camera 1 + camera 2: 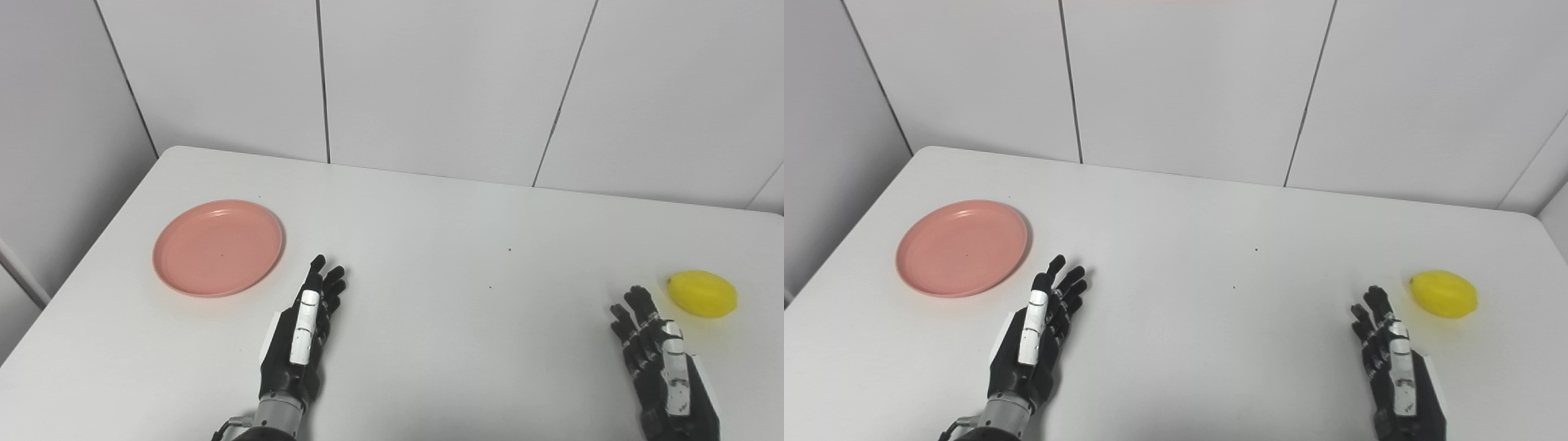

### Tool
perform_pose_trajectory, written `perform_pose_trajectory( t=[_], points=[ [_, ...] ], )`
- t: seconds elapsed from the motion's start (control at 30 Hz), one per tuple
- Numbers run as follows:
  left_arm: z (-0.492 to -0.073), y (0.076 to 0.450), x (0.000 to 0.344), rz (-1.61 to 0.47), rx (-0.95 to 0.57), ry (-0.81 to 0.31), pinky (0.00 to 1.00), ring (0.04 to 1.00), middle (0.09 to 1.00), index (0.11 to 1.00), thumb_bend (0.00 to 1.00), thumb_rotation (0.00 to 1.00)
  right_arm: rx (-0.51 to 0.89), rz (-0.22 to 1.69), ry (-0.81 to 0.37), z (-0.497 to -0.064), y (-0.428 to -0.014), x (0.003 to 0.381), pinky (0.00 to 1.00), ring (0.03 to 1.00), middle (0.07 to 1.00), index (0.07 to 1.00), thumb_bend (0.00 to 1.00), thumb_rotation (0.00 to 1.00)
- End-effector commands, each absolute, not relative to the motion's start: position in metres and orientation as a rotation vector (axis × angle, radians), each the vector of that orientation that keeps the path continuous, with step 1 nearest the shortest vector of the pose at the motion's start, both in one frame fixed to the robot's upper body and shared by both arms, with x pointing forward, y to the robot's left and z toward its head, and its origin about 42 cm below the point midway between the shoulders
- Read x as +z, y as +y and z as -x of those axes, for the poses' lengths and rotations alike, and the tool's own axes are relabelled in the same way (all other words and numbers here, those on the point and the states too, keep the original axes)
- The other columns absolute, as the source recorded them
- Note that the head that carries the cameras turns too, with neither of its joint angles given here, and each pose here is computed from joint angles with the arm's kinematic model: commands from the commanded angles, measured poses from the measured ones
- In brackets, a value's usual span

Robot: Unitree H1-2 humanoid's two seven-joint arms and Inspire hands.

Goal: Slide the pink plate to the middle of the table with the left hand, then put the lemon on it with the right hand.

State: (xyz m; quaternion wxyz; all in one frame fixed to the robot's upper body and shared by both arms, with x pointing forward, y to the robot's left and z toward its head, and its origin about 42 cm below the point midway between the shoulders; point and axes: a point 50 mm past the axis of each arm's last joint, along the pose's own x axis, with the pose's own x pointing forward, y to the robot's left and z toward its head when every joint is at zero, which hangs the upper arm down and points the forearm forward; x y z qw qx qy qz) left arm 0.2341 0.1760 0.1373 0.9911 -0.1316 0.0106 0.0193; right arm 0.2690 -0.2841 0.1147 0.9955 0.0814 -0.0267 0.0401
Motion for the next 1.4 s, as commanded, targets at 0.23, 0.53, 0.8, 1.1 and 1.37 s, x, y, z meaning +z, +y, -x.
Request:
perform_pose_trajectory(
  t=[0.23,0.53,0.8,1.1,1.37],
  points=[
    [-0.217,0.178,0.13,0.28,0.078,-0.024,0.98,0.936,0.92,0.943,0.63,0.92,0.076,-0.156,-0.024,-0.262,-0.281,0.104,1.0,0.964,0.978,0.957,0.76,0.99],
    [-0.215,0.196,0.147,0.283,0.105,-0.116,0.97,0.936,0.919,0.926,0.77,0.84,0.083,-0.159,-0.024,-0.258,-0.268,0.106,1.0,0.963,0.979,0.967,0.75,1.0],
    [-0.231,0.21,0.186,0.308,0.064,-0.174,0.93,0.911,0.91,0.912,0.82,0.86,0.1,-0.164,-0.031,-0.257,-0.256,0.106,1.0,0.97,0.989,0.967,0.74,1.0],
    [-0.257,0.213,0.25,0.276,-0.031,-0.286,0.93,0.914,0.902,0.868,0.85,0.9,0.104,-0.16,-0.054,-0.258,-0.249,0.103,1.0,0.952,0.975,0.954,0.73,1.0],
    [-0.271,0.245,0.281,0.187,-0.026,-0.371,0.92,0.88,0.867,0.824,0.9,0.88,0.106,-0.15,-0.053,-0.257,-0.249,0.103,1.0,0.952,0.972,0.955,0.72,1.0]
  ],
)
